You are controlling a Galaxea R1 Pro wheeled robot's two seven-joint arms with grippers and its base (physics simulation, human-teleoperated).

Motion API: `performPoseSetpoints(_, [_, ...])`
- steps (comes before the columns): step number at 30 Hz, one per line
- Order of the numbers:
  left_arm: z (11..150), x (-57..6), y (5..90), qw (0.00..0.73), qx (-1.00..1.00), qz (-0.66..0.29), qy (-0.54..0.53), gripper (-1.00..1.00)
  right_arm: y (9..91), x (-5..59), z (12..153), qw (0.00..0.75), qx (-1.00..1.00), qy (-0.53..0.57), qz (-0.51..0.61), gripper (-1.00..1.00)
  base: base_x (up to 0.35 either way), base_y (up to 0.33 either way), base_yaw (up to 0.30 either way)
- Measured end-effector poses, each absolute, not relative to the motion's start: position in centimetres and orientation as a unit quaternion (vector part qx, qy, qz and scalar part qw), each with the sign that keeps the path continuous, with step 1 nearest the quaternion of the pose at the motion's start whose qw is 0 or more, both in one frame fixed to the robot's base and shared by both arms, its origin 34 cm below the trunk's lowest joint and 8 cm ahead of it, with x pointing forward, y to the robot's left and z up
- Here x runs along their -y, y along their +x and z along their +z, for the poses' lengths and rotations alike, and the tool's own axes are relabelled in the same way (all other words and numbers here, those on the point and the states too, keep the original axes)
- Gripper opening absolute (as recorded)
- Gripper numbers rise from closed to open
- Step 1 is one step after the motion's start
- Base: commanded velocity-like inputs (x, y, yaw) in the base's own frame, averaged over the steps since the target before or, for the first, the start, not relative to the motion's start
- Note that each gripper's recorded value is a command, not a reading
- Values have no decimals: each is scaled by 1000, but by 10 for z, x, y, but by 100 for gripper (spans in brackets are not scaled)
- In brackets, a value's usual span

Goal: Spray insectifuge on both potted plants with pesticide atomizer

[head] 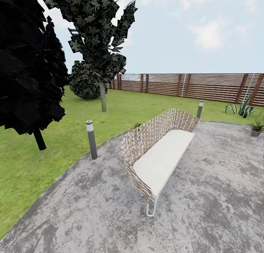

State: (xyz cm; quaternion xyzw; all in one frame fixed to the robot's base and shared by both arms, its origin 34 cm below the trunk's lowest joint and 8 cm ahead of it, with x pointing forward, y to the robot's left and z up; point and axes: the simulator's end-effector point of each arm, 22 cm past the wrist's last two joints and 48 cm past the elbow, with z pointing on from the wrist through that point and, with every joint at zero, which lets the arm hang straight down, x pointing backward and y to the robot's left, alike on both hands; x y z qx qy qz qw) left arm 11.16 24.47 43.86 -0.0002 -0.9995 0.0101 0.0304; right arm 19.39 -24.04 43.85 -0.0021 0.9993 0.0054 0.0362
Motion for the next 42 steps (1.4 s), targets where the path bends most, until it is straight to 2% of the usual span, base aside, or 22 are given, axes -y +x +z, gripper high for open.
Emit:
performPoseSetpoints(13, [438, -262, 177, -26, 1000, -1, -1, 100, 230, 260, 443, 88, -996, -3, -6, 100, -64, 209, -264])
performPoseSetpoints(14, [446, -261, 241, -95, 995, -1, -2, 100, 261, 265, 448, 125, -992, -2, -8, 100, 181, 233, -300])
performPoseSetpoints(15, [480, -260, 367, -210, 978, -1, -3, 100, 322, 265, 466, 191, -982, -2, -8, 100, 146, 168, -300])
performPoseSetpoints(16, [513, -259, 457, -275, 961, 0, -4, 100, 406, 264, 506, 285, -958, -2, -8, 100, 94, 108, -300])
performPoseSetpoints(17, [525, -259, 482, -295, 956, 0, -5, 100, 457, 264, 541, 346, -938, -3, -8, 100, 75, 86, -300])
performPoseSetpoints(19, [506, -260, 435, -269, 963, -1, -3, 100, 450, 264, 535, 338, -941, -2, -8, 100, 43, 50, -300])
performPoseSetpoints(27, [529, -266, 464, -361, 932, -5, -3, 100, 452, 266, 538, 356, -934, -2, -11, 100, 11, 12, -300])
performPoseSetpoints(42, [541, -268, 488, -383, 924, -11, 2, 100, 456, 271, 544, 389, -921, -3, -15, 100, 0, 0, -300])
